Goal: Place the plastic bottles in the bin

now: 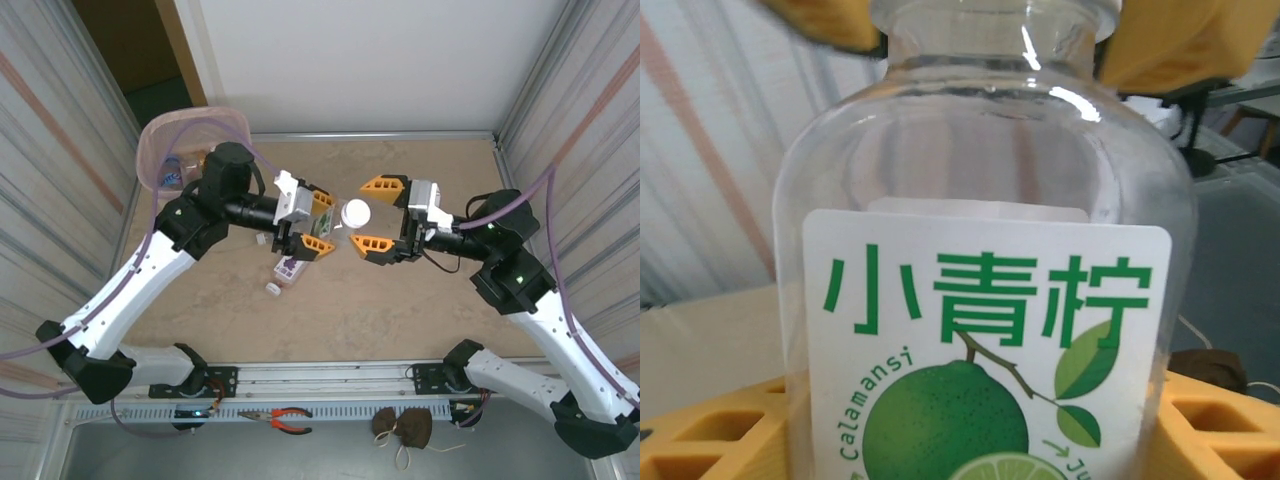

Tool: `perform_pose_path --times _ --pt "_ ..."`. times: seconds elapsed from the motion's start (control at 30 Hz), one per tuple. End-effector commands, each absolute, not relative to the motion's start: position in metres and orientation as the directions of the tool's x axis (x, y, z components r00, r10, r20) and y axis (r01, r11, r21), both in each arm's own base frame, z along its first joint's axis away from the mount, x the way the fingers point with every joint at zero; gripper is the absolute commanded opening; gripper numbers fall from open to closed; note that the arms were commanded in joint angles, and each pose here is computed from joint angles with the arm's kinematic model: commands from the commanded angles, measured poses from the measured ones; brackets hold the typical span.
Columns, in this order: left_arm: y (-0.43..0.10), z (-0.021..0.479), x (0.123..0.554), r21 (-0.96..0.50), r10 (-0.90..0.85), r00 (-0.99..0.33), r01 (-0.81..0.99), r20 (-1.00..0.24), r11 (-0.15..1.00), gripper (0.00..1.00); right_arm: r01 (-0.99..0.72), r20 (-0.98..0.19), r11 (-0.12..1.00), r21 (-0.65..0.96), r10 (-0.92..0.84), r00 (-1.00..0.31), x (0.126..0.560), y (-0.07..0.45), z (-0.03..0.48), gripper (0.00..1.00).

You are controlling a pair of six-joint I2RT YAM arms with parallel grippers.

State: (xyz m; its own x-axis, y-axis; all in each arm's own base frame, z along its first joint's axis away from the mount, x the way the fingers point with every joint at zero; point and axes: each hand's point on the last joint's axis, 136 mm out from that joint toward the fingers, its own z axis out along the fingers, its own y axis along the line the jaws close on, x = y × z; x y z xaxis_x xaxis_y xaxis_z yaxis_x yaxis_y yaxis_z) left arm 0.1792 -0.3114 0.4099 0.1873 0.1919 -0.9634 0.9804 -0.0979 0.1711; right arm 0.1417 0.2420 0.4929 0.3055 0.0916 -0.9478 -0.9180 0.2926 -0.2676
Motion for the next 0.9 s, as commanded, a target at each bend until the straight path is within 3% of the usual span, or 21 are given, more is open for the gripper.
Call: perform_pose_path --times 0.0,0.17,0.4,0.6,0.87 --pt "-0.290 0.438 0.195 0.214 0.191 0.201 0.976 -0.961 0.049 0.60 -0.869 -0.941 0.418 -0.264 0.086 0.327 0.150 0.225 0.500 0.77" --pt "-0.251 0.442 0.259 0.174 0.286 0.062 0.906 -0.956 0.386 0.59 -0.826 -0.945 0.508 -0.244 0.065 0.319 0.159 0.211 0.497 0.79" --pt "-0.180 0.448 0.319 0.094 0.266 -0.144 0.695 -0.953 0.712 0.59 -0.804 -0.953 0.554 -0.216 0.058 0.296 0.167 0.206 0.494 0.79" --pt "-0.112 0.436 0.357 -0.044 0.145 -0.350 0.478 -0.926 0.877 0.55 -0.800 -0.959 0.566 -0.201 0.051 0.277 0.173 0.207 0.494 0.80" --pt "-0.051 0.404 0.391 -0.116 0.040 -0.505 0.273 -0.862 0.955 0.54 -0.797 -0.964 0.576 -0.183 0.054 0.260 0.174 0.205 0.494 0.80"
